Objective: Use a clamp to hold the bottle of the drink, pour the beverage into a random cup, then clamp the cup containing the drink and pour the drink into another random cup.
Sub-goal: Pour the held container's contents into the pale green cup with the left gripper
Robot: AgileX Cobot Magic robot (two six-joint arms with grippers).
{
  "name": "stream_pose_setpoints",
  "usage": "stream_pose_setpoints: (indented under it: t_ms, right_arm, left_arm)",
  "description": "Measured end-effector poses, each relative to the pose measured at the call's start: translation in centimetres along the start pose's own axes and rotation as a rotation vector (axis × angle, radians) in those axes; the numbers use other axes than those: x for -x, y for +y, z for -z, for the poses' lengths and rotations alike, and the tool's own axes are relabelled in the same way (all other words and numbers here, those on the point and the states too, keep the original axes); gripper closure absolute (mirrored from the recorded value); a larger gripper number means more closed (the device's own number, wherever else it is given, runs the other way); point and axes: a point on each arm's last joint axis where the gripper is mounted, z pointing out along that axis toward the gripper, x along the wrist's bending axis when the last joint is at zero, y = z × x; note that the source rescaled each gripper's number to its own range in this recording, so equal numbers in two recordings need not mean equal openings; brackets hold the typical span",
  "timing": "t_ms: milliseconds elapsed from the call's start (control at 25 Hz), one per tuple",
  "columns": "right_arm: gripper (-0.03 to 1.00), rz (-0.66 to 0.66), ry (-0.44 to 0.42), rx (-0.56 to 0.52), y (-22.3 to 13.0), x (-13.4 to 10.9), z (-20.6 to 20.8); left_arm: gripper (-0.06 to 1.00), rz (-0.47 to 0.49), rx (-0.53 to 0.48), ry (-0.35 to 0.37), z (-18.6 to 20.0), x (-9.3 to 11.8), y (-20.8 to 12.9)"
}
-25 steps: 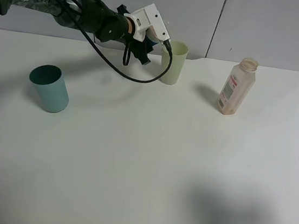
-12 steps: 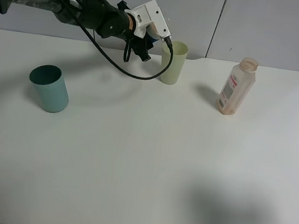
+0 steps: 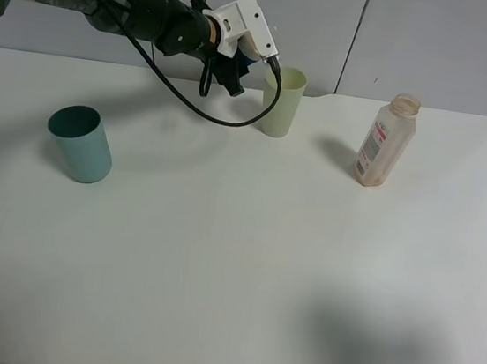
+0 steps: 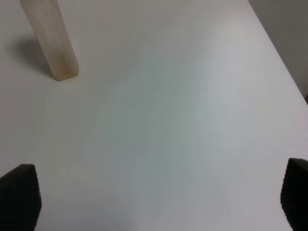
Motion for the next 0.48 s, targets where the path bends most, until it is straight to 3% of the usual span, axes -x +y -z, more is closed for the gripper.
stream_pose_setpoints:
  t_ms: [480]
  right_arm:
    - [-0.03, 0.000, 0.000, 0.000, 0.00, 0.00, 0.00]
  left_arm:
    - [0.92, -0.036, 0.003, -0.015, 0.25, 0.75, 0.97]
